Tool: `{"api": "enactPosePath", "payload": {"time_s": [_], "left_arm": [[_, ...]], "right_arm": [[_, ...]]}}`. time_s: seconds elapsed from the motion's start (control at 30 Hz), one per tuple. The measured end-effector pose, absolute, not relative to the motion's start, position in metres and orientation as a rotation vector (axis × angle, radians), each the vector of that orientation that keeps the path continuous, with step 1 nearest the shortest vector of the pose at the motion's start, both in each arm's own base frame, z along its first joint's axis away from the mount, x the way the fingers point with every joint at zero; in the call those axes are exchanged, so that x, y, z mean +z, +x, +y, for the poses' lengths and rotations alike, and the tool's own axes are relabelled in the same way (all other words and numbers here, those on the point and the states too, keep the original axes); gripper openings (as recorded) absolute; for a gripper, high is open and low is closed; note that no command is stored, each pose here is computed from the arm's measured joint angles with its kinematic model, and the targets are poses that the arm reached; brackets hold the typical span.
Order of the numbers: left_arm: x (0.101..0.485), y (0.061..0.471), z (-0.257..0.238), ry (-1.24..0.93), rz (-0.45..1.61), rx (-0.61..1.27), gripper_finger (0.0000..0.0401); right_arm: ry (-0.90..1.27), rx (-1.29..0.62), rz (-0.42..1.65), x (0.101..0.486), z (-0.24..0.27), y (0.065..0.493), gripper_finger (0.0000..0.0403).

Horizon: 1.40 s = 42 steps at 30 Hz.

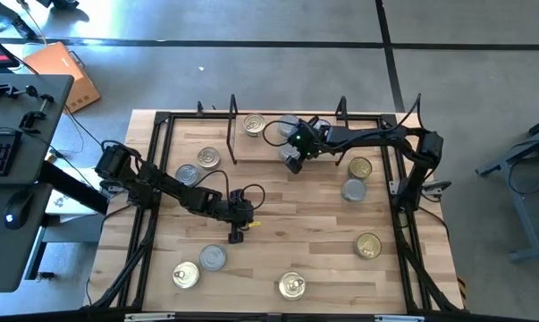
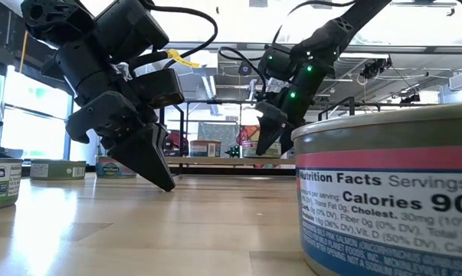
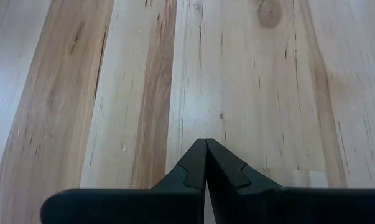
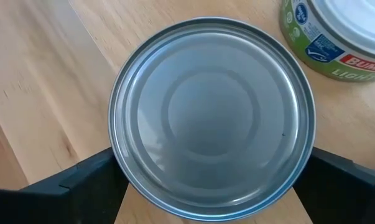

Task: Stack canned seafood by type on shelf
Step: Put the green tuna can on the shelf aligned with the other green tuna can

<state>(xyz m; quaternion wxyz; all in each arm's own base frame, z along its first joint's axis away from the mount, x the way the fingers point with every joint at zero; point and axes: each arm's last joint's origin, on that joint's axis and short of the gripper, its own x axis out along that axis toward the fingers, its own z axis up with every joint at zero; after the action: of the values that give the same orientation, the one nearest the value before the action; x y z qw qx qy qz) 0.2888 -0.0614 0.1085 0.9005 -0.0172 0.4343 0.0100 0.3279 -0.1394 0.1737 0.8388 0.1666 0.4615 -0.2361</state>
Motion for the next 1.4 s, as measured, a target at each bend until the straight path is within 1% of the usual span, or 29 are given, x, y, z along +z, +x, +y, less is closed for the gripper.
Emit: {"api": "enactPosePath", "payload": {"time_s": [0.4,0.63,0.9,1.03,1.23,1.4], "left_arm": [[0.109,0.289,-0.061,-0.036,0.899,0.021,0.0000],[0.110,0.292,-0.058,-0.034,0.859,0.057,0.0000],[0.124,0.310,-0.025,-0.086,0.658,0.153,0.0000],[0.132,0.318,-0.005,-0.090,0.592,0.179,0.0000],[0.143,0.327,0.019,-0.075,0.551,0.229,0.0000],[0.147,0.329,0.031,-0.075,0.533,0.252,0.0000]], "right_arm": [[0.339,-0.489,0.988,0.173,-0.140,0.327,0.0387],[0.269,-0.440,1.008,0.173,-0.137,0.328,0.0388],[0.176,-0.473,1.050,0.179,-0.129,0.333,0.0387],[0.158,-0.489,1.040,0.187,-0.129,0.337,0.0387],[0.173,-0.498,1.028,0.194,-0.132,0.339,0.0387],[0.180,-0.496,1.075,0.192,-0.131,0.335,0.0387]]}}
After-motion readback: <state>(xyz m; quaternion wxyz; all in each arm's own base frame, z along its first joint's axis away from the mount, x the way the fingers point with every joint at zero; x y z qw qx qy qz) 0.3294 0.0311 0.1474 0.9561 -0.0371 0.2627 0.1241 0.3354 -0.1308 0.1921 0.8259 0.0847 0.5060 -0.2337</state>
